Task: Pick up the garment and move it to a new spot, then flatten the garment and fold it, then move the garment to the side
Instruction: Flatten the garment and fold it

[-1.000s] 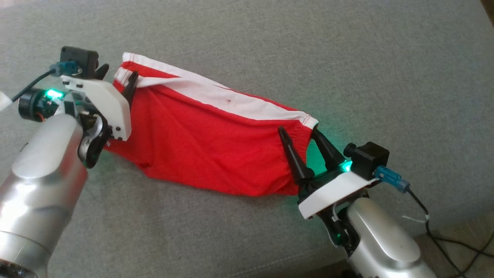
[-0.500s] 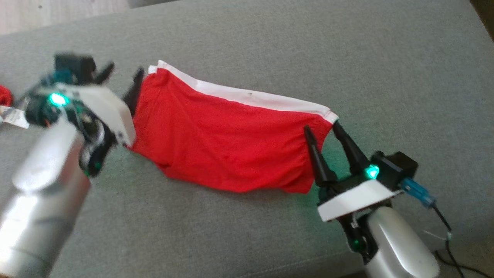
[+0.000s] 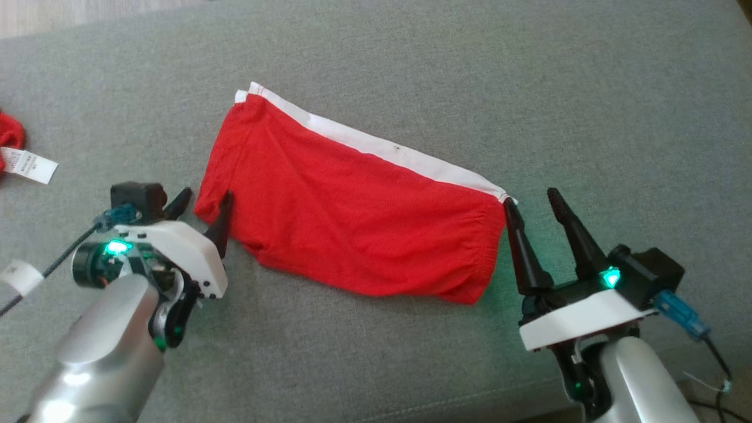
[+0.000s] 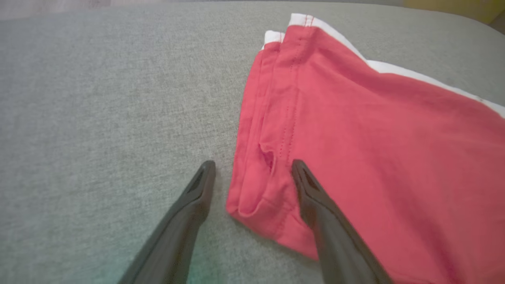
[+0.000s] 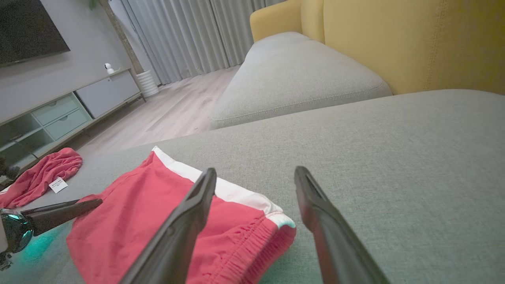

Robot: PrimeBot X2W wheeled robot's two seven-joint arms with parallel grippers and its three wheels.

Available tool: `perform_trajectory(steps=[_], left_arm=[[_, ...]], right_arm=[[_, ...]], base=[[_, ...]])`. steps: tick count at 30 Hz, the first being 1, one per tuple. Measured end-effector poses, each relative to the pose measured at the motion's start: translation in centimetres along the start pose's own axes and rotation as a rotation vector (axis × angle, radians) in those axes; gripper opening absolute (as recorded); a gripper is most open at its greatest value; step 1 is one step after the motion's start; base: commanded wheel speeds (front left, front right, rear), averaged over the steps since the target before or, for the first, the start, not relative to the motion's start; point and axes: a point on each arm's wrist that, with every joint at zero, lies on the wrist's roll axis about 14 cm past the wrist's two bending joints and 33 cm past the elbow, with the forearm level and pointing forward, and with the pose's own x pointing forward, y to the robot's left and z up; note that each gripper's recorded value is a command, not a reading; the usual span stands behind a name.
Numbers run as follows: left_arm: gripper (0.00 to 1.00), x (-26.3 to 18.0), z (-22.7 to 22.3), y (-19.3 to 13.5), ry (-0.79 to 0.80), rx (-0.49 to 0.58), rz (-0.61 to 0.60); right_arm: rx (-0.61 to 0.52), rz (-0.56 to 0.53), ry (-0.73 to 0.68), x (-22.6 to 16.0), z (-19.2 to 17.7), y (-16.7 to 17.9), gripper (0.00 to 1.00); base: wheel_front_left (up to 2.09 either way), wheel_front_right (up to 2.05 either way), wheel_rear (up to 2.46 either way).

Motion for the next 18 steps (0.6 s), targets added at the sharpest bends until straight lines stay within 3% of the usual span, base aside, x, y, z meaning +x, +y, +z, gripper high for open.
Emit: perform_trajectory(steps=[13, 16, 17, 18], left_arm=[[1.00, 0.6, -0.7, 0.0, -0.004, -0.036, 0.024], [0.11, 0.9, -0.6, -0.9, 0.016, -0.030, 0.001], [0.00, 0.9, -0.7, -1.1, 0.023, -0.026, -0.008], [0.00, 0.8, -0.8, -1.5, 0.027, -0.021, -0.017]], right_arm=[[-0.016, -0.004, -0.021, 0.0, 1.2, -0.1, 1.00], [-0.016, -0.001, -0.024, 0.0, 1.3, 0.0, 1.00], [-0.016, 0.000, -0.025, -0.1, 1.4, 0.1, 1.00], [-0.015, 0.001, -0.023, -0.1, 1.4, 0.1, 1.00]], base=[[0.00, 0.00, 0.00], [0.00, 0.00, 0.00], [0.00, 0.00, 0.00], [0.00, 0.00, 0.00]])
